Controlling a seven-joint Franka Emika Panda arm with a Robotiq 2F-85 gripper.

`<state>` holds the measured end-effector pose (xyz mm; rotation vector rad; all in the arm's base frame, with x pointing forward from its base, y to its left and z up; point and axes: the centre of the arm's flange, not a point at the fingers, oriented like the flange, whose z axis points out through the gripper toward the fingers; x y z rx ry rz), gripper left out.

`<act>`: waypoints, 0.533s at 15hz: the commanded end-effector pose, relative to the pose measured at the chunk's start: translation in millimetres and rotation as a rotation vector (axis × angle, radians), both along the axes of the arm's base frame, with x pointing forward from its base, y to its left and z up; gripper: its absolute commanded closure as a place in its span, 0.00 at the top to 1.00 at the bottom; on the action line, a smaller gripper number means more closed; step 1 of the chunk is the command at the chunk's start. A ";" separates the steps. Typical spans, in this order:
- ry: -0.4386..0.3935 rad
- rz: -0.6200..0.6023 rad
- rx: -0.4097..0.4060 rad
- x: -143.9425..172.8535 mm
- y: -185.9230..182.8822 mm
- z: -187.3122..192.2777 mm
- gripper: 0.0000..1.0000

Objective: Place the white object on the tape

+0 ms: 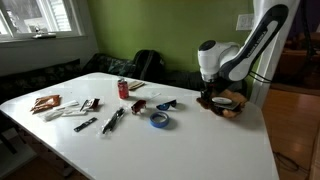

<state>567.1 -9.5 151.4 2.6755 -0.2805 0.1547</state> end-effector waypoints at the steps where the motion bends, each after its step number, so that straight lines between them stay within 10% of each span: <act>1: 0.048 -0.049 -0.030 3.5 -4.6 -18.0 0.87; 8: 0.135 -0.069 -0.100 -8.1 1.8 -7.2 0.30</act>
